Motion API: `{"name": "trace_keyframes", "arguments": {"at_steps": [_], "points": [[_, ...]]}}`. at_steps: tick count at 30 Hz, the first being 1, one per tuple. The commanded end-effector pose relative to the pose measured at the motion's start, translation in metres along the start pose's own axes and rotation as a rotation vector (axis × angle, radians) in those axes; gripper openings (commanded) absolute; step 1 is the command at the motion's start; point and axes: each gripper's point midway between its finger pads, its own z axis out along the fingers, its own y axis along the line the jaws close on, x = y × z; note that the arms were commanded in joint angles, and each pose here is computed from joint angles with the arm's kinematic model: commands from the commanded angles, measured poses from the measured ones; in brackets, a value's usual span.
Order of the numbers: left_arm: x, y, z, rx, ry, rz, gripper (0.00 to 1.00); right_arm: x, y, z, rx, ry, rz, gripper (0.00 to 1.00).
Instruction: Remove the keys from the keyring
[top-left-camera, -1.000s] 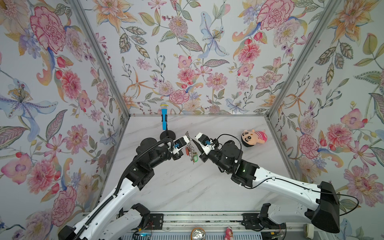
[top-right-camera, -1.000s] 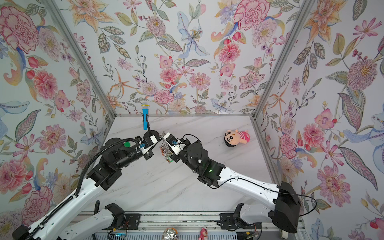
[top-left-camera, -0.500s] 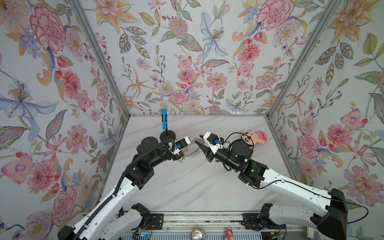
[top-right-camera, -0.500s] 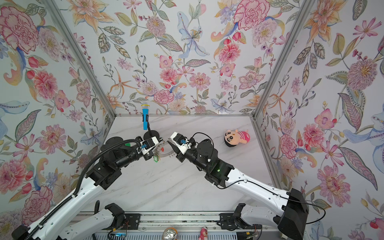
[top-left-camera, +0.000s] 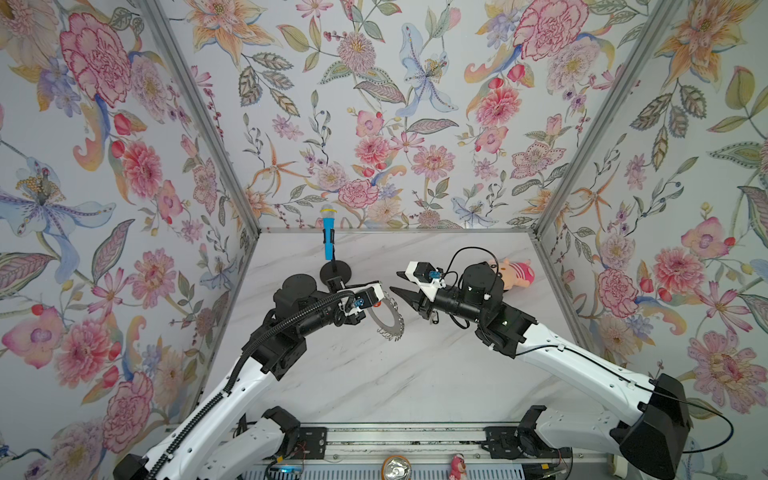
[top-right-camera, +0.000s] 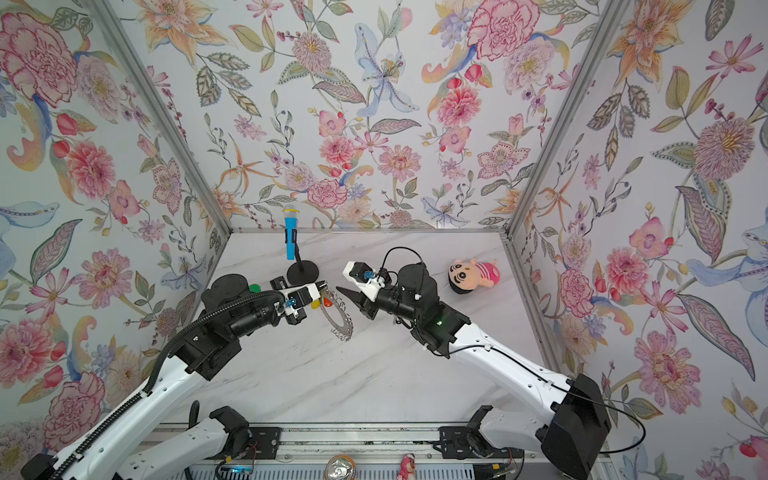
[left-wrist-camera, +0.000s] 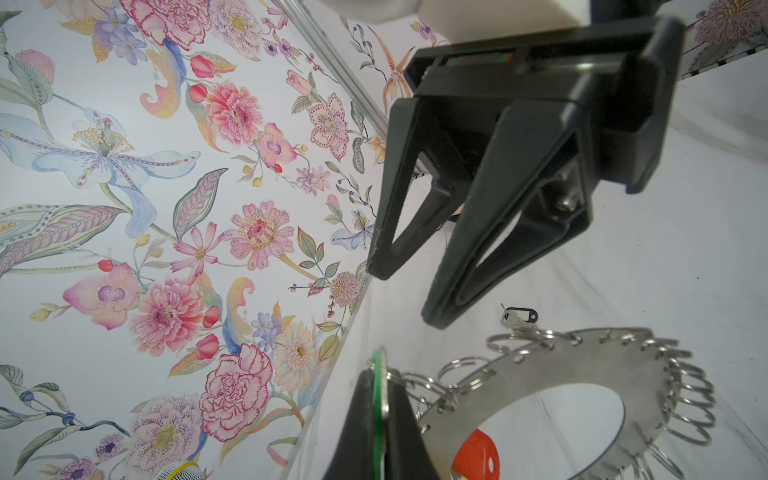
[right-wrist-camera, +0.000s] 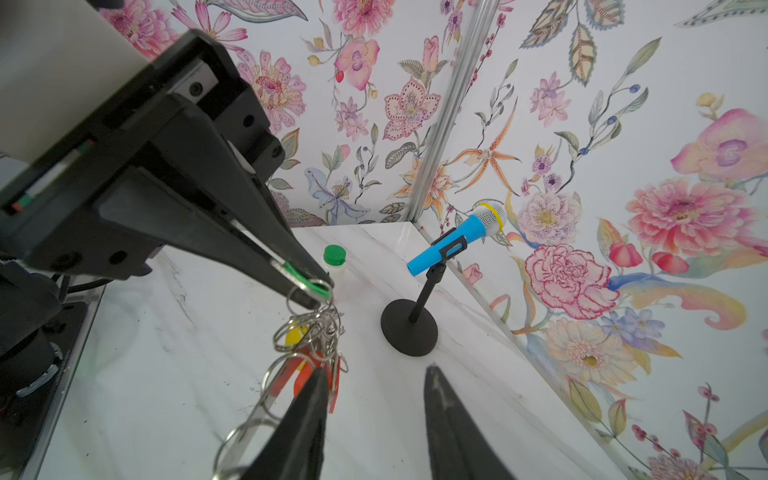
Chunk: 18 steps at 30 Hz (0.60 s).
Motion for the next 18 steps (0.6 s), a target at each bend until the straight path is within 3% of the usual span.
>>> {"name": "trace_keyframes", "arguments": {"at_steps": [1, 8, 18], "points": [[-0.028, 0.015, -0.010, -0.034, -0.082, 0.072, 0.00, -0.004, 0.010, 0.005, -0.106, -0.016, -0.011, 0.41], [-0.028, 0.015, -0.008, -0.028, -0.075, 0.129, 0.00, -0.006, 0.022, 0.010, -0.225, -0.043, -0.011, 0.40], [-0.028, 0.017, -0.001, -0.004, -0.064, 0.154, 0.00, -0.009, 0.031, 0.015, -0.294, -0.076, 0.019, 0.39]]}}
